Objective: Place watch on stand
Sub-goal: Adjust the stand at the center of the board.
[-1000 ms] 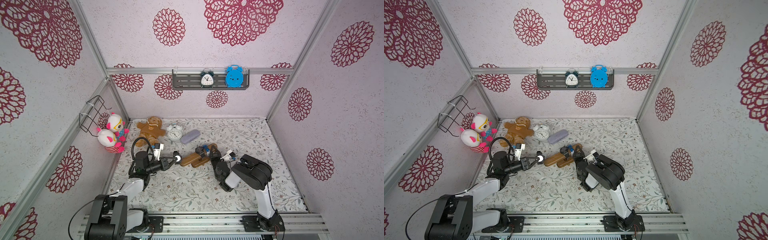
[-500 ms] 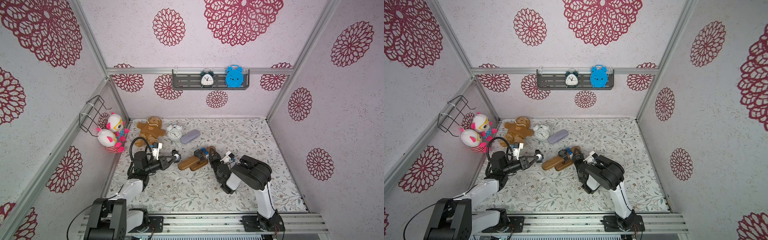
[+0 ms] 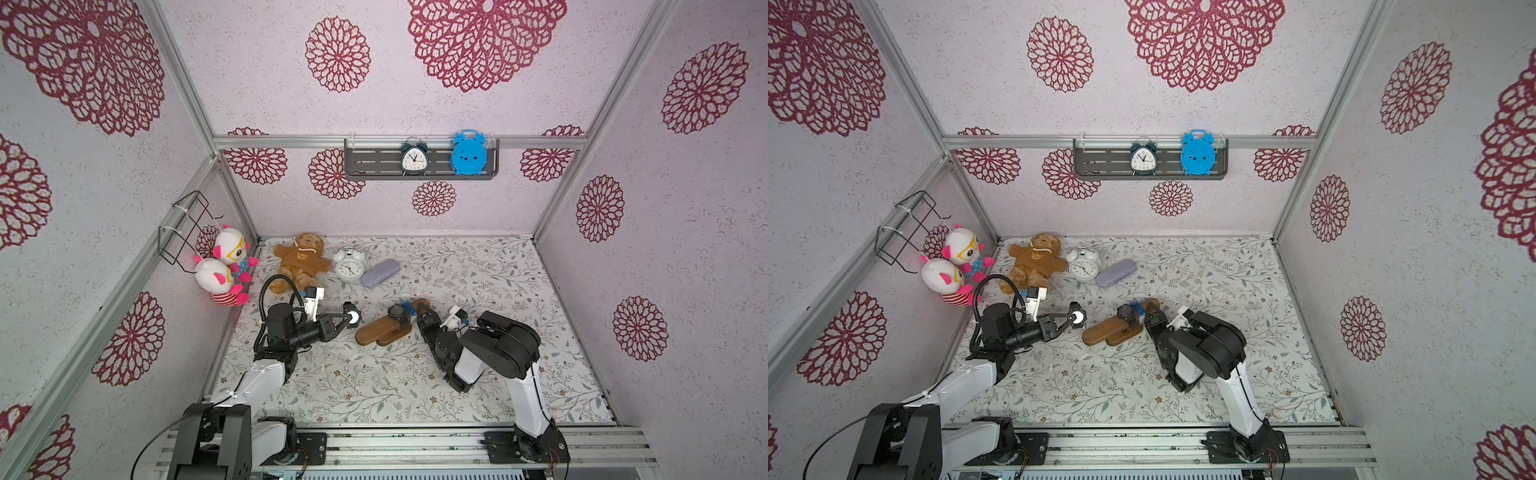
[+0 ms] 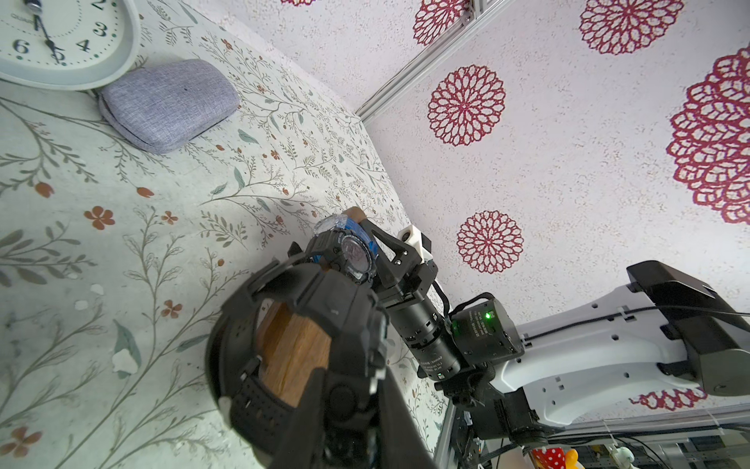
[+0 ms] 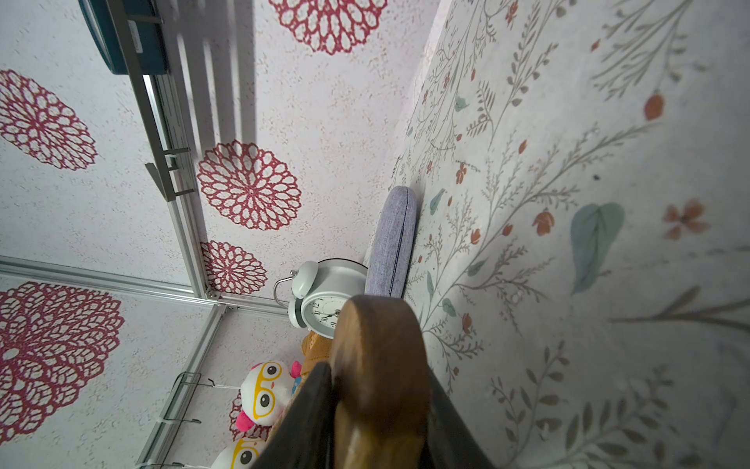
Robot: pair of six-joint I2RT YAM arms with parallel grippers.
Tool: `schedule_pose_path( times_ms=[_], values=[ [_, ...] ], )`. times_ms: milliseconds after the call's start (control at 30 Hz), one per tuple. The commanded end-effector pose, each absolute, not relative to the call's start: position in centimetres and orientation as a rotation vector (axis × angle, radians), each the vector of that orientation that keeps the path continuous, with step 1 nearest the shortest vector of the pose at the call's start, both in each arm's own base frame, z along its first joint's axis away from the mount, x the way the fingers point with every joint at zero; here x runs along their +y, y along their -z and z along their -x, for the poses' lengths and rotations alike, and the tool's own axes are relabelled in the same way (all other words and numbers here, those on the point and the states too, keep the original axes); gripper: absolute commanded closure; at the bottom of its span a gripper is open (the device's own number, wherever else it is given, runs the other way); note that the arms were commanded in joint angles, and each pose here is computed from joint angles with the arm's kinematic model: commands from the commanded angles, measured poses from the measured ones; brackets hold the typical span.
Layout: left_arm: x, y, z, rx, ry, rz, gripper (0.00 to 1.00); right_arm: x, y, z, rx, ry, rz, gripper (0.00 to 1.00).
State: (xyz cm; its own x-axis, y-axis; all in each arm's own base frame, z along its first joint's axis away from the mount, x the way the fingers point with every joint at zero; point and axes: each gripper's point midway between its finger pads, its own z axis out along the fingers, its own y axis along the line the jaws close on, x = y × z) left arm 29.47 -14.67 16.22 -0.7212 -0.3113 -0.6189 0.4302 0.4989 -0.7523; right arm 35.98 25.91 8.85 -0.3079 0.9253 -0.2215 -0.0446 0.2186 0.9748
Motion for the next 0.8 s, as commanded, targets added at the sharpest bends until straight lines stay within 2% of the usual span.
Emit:
schedule_pose_path(
  times_ms=[0,300,533,700,767],
  values=[
    [-14.7,-16.7,-28.7,2.008,1.295,-0.093,0.87,26.0,-9.2,-35.6,1.531,-1.248,-0.815,0.66],
    [-15.3,-17.0,-25.1,2.037,1.238,-0.077,0.87,25.8,-9.9,-36.8,1.465,-1.23,-0.86,0.74],
    [-14.6,-16.3,-25.0,2.027,1.195,0.033,0.86,26.8,-10.2,-37.4,1.448,-1.252,-0.854,0.81],
    [-14.3,-15.6,-25.5,2.007,1.207,0.109,0.86,27.5,-10.2,-38.1,1.426,-1.278,-0.871,0.99],
    [-14.3,-15.7,-25.8,1.989,1.224,0.132,0.86,28.2,-10.3,-38.6,1.411,-1.304,-0.881,1.0]
  ],
)
